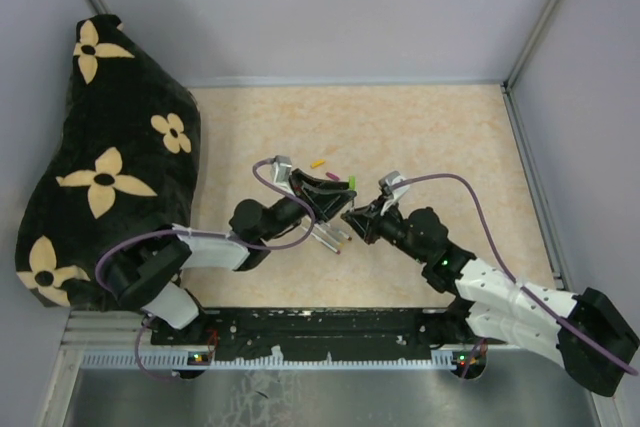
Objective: Insert the pens into the pen caps
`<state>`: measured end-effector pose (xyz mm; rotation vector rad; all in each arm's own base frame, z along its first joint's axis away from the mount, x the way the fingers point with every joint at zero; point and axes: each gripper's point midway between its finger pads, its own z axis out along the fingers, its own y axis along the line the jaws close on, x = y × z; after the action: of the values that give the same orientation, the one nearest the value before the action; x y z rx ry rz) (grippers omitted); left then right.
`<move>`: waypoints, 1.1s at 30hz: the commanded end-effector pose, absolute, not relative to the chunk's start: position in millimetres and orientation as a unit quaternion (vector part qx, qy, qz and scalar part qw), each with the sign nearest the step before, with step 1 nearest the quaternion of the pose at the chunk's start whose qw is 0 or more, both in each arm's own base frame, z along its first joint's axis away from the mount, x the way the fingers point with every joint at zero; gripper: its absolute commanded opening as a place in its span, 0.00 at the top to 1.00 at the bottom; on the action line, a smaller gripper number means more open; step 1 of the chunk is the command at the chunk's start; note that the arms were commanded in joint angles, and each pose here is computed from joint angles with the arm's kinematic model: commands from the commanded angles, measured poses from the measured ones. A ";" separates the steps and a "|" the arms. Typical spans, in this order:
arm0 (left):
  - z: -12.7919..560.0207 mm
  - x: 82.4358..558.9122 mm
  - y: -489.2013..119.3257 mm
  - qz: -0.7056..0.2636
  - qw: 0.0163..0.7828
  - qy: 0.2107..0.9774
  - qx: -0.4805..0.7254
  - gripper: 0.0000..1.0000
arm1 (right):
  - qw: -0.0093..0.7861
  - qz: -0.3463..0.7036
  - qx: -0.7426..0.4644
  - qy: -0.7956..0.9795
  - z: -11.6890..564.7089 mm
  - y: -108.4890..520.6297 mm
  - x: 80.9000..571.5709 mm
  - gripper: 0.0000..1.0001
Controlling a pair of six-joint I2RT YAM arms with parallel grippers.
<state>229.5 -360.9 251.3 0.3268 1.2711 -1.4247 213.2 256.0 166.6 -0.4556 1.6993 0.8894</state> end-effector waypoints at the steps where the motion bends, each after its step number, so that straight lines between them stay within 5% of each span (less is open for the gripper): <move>1: 258.6 225.1 -367.5 -0.601 0.556 0.555 0.147 0.47 | 0.601 0.378 -0.172 0.683 211.4 259.6 228.5 1.00; 5: 263.9 230.9 -364.6 -0.579 0.559 0.576 0.144 0.35 | 0.600 0.371 -0.171 0.688 208.6 257.7 229.2 1.00; 12: 265.4 243.4 -359.2 -0.536 0.565 0.612 0.134 0.31 | 0.600 0.362 -0.173 0.692 207.5 256.9 231.2 1.00; 25: 258.1 263.9 -373.7 -0.485 0.548 0.666 0.144 0.33 | 0.597 0.348 -0.181 0.700 204.2 258.4 231.9 1.00; 33: 256.7 263.5 -379.2 -0.485 0.544 0.668 0.150 0.46 | 0.597 0.345 -0.183 0.701 205.0 260.2 232.7 1.00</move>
<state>263.6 -374.3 247.8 0.3436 1.6064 -1.1533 226.6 251.9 168.6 -0.4406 1.7191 0.7855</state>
